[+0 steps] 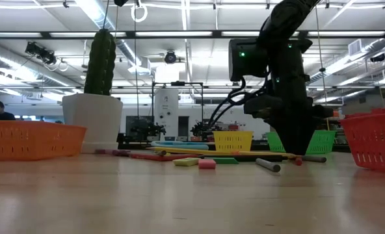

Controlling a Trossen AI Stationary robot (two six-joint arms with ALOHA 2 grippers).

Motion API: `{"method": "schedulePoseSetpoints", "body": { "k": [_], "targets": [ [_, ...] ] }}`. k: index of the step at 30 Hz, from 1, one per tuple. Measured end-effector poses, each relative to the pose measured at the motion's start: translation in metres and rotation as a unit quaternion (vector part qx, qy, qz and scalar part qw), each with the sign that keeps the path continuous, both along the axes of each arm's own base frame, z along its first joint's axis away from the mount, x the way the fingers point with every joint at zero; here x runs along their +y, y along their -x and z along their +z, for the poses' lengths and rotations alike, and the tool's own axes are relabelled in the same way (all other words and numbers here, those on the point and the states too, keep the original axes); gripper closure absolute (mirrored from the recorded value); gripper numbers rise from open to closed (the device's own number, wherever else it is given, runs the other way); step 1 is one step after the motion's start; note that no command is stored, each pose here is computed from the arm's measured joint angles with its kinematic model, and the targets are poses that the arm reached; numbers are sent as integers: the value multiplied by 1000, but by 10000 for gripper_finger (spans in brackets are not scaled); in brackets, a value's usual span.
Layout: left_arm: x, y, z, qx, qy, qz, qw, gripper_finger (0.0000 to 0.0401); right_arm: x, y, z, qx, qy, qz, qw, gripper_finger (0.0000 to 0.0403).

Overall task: Sort crayons/erasers/pens/pencils in bins
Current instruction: Put the top right gray crayon into the red bin

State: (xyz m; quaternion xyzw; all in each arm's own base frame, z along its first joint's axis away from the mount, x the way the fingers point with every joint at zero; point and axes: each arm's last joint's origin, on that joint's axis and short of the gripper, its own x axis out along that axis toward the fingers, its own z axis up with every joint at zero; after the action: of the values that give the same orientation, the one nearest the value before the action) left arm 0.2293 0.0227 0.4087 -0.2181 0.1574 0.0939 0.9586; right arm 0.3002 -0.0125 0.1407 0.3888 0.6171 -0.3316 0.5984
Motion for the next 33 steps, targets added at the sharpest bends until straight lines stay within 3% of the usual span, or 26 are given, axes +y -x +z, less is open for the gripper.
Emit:
{"method": "schedulePoseSetpoints", "body": {
  "k": [17,33],
  "targets": [
    [0,0,0,0,0,0,1000,361,0,0,-1,0,9,13,1000,359],
    [0,0,0,0,-1,0,1000,365,-1,0,0,-1,15,24,1000,361]
  ]
}}
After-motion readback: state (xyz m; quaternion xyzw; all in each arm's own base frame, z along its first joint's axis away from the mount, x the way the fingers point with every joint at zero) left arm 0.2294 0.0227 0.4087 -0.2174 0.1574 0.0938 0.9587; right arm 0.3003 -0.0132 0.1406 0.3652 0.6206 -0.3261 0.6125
